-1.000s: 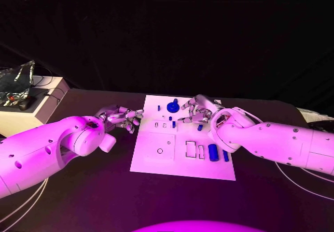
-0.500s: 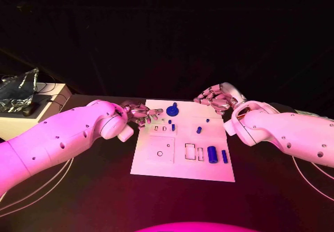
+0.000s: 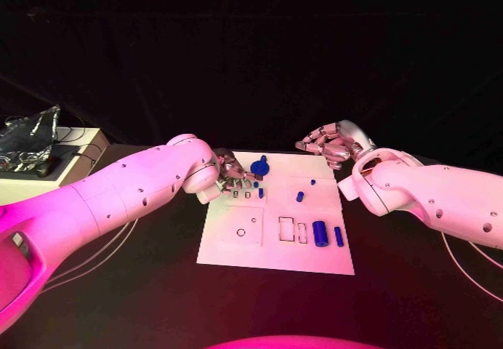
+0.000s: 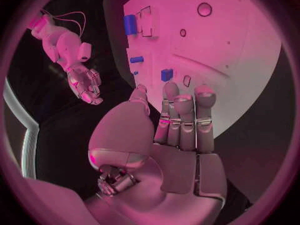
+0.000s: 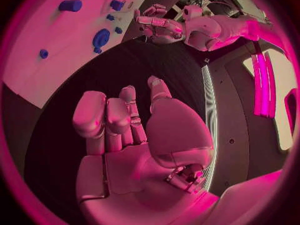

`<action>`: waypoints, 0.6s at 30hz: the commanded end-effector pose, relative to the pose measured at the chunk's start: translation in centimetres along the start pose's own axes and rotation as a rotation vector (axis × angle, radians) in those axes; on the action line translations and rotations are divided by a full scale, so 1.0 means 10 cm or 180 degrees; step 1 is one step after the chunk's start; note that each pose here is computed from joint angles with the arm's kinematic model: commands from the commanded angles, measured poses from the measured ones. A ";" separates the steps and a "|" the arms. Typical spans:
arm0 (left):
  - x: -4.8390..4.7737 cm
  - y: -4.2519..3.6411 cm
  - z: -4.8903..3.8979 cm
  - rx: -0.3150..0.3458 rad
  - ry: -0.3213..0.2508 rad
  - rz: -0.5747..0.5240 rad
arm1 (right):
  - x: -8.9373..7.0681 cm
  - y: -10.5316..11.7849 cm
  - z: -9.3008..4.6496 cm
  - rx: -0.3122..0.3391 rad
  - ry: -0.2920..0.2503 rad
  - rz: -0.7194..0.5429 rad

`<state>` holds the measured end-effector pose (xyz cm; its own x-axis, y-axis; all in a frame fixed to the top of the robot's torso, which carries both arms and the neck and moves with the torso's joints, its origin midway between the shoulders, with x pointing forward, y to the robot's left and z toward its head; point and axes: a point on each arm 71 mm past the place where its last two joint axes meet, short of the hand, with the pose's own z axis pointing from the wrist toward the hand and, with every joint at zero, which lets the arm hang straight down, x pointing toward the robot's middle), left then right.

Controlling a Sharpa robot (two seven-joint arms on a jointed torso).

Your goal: Assemble the parts on the task board

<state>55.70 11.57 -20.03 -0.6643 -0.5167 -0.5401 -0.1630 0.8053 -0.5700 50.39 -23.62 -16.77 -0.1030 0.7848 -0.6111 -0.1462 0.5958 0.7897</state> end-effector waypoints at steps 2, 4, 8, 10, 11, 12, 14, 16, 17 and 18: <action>0.010 -0.054 0.038 -0.0188 0.0079 0.0322 | 0.01 0.02 0.02 -0.0001 0.0026 0.0023; 0.016 -0.090 0.054 -0.0192 0.0090 0.0343 | 0.01 0.03 0.03 -0.0002 0.0018 0.0020; 0.030 -0.153 0.082 -0.0204 0.0097 0.0370 | 0.00 0.05 0.05 -0.0025 -0.0025 0.0038; 0.037 -0.178 0.094 -0.0215 0.0092 0.0387 | -0.02 0.06 0.06 -0.0032 -0.0075 0.0090; 0.040 -0.188 0.100 -0.0220 0.0096 0.0396 | -0.03 0.07 0.07 -0.0032 -0.0108 0.0127; 0.043 -0.197 0.105 -0.0224 0.0100 0.0404 | -0.04 0.07 0.07 -0.0031 -0.0141 0.0164; 0.048 -0.210 0.110 -0.0229 0.0108 0.0416 | -0.05 0.07 0.08 -0.0034 -0.0189 0.0211; 0.055 -0.223 0.116 -0.0234 0.0123 0.0430 | -0.07 0.08 0.09 -0.0042 -0.0236 0.0246; 0.059 -0.228 0.119 -0.0237 0.0129 0.0437 | -0.07 0.08 0.09 -0.0045 -0.0251 0.0258; 0.062 -0.232 0.121 -0.0240 0.0138 0.0445 | -0.08 0.08 0.09 -0.0049 -0.0262 0.0268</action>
<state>56.67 9.23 -19.75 -0.6943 -0.4214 -0.5834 -0.1360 0.8728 -0.4687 51.23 -23.49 -15.90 -0.0639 0.8200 -0.5687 -0.1402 0.5569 0.8187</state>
